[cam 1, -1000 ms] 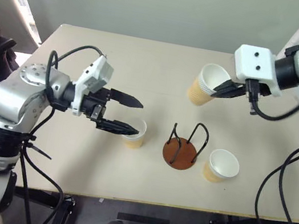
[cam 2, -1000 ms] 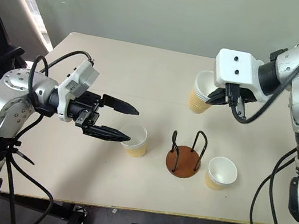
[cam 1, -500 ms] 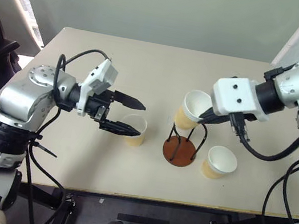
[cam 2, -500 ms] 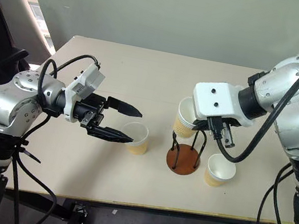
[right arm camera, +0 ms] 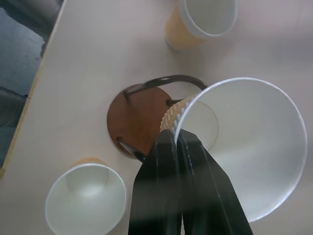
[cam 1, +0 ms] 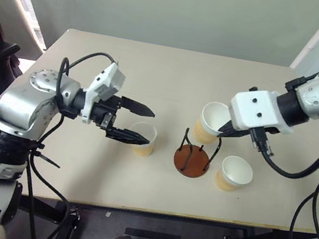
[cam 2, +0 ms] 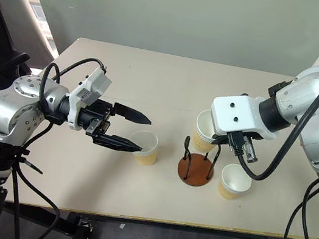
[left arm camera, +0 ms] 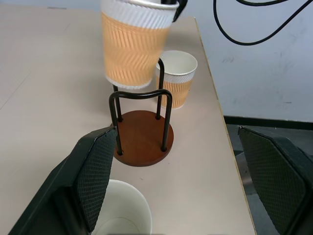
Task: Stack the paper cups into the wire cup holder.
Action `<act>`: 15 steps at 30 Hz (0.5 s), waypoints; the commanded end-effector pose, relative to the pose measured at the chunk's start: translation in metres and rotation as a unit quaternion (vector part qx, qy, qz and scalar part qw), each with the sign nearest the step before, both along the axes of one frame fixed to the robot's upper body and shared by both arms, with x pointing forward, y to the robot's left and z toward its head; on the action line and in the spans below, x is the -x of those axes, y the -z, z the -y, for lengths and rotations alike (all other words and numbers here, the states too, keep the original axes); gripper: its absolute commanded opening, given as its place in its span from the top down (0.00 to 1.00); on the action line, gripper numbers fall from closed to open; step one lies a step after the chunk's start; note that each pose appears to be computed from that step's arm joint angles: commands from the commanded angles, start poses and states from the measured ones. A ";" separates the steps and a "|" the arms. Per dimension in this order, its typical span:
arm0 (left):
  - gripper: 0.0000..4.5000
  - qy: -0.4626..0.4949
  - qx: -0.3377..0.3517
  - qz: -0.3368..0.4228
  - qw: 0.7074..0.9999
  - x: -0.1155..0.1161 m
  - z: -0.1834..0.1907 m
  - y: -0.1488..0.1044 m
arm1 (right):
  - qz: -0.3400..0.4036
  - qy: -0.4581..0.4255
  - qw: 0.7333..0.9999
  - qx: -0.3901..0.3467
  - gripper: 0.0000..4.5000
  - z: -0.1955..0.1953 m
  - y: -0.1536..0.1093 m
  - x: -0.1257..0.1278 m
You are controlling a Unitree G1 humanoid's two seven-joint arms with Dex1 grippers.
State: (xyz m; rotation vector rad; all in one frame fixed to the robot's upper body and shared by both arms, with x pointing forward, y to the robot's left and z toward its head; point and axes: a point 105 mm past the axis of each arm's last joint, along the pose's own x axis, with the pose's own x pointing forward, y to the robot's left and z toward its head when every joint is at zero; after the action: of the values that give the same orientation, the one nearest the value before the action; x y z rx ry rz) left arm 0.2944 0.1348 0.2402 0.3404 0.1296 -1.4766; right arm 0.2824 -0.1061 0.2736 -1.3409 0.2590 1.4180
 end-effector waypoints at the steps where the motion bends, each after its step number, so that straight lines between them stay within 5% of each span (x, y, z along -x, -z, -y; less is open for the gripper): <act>1: 0.05 0.002 0.001 0.025 1.000 0.002 -0.001 -0.009 | 0.017 -0.018 1.000 0.017 0.99 -0.006 0.004 0.002; 4: 0.05 0.001 0.000 0.025 1.000 0.002 0.000 -0.009 | 0.021 -0.022 0.999 0.014 0.87 -0.012 0.008 -0.001; 10: 0.05 -0.021 -0.006 0.035 0.999 -0.003 -0.002 -0.008 | 0.029 -0.012 0.997 -0.063 0.41 -0.023 -0.005 -0.006; 15: 0.05 -0.085 -0.046 0.090 0.991 -0.019 -0.009 -0.011 | 0.015 0.045 0.984 -0.175 0.41 -0.016 -0.028 -0.012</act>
State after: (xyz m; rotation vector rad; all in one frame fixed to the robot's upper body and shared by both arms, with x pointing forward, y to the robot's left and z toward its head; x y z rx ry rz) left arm 0.3114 0.1415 0.2393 0.4474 0.1156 -1.3127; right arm 0.2967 -0.0848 0.2832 -1.1085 0.1054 1.3406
